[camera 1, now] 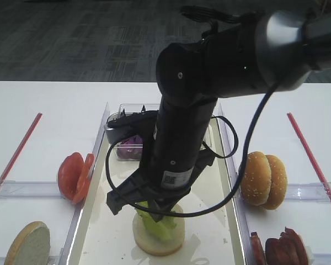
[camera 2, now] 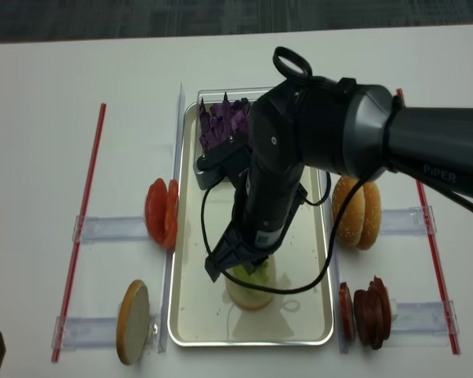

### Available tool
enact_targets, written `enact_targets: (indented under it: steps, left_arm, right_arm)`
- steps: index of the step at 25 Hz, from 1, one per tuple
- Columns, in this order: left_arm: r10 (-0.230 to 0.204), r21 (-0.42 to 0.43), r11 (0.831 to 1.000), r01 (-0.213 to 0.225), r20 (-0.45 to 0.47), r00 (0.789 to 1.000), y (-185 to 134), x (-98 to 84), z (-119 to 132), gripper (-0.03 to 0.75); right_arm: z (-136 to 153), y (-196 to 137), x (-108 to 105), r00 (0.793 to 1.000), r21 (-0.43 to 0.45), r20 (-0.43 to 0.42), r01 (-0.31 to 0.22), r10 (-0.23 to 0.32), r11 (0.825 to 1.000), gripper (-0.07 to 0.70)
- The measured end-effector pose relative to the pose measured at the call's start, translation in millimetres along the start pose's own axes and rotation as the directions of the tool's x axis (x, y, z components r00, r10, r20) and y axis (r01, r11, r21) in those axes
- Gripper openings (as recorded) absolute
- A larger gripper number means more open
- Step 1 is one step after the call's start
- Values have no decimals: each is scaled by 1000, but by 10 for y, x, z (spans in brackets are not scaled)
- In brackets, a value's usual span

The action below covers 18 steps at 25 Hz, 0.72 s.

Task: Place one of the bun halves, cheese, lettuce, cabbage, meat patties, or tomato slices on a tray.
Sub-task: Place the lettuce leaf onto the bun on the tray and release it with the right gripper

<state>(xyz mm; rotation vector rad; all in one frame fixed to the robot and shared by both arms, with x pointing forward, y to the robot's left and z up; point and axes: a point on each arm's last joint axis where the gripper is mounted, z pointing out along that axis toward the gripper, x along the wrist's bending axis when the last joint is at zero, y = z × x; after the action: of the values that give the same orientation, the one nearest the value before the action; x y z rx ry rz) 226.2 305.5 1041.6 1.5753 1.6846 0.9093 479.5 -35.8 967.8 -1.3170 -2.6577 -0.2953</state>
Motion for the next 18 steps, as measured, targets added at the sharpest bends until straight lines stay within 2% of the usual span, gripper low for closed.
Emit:
enact_targets:
  steps: [9,14,18]
  left_arm:
    - [0,0,1000,0,0,1000,0,0,0,424]
    - [0,0,1000,0,0,1000,0,0,0,424]
    - [0,0,1000,0,0,1000,0,0,0,424]
  right_arm:
    - [28,-8,23,1000,-5,-6,1,-1,1000,46]
    - [115,-87,-10,1000,20,0,-8,8,1000,46]
    - [115,-69,-9,1000,1,-1,-2,2,1000,46]
